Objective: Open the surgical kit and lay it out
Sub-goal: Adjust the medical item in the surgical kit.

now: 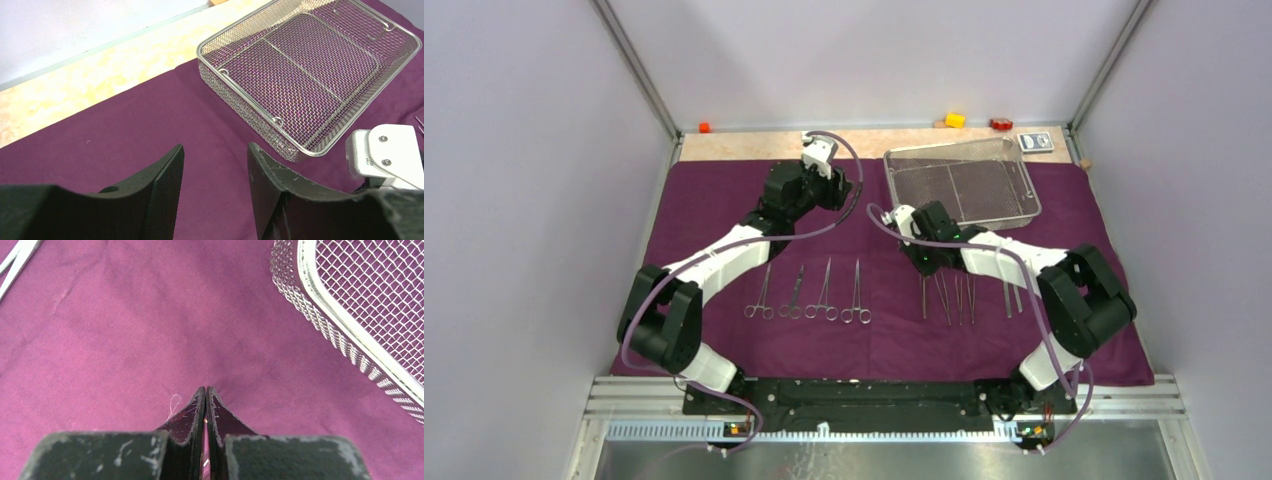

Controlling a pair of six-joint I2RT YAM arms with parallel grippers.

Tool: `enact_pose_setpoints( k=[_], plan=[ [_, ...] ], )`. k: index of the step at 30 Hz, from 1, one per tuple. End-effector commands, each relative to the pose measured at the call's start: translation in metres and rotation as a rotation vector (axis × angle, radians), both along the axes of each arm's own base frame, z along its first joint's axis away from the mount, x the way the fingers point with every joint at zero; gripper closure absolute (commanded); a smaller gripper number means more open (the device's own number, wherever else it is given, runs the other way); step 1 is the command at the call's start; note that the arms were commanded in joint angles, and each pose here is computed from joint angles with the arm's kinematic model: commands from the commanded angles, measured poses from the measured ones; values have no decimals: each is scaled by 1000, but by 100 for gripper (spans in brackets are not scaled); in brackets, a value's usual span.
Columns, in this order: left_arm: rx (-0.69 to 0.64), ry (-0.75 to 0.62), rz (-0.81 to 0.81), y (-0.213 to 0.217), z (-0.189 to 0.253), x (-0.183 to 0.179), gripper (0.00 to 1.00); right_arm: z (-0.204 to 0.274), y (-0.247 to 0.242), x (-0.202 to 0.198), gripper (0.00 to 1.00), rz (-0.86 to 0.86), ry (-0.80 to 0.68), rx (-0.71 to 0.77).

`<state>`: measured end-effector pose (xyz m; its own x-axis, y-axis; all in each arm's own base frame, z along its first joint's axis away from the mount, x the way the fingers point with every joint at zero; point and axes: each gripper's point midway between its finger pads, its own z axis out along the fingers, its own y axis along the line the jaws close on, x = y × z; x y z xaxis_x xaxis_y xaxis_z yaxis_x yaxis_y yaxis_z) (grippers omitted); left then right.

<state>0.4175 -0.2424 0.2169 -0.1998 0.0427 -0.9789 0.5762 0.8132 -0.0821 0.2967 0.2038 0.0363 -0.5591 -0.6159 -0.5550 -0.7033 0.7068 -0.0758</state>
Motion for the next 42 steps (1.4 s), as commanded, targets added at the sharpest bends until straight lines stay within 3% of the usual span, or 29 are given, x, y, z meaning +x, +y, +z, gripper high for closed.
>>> enact_pose_setpoints(
  k=[1, 42],
  plan=[
    [-39, -59, -13, -1, 23, -3, 44, 16, 4, 0, 100, 38, -25, 51],
    [-45, -45, -20, -3, 18, -3, 44, 5, -3, -15, 100, 180, 90, 158]
  ],
)
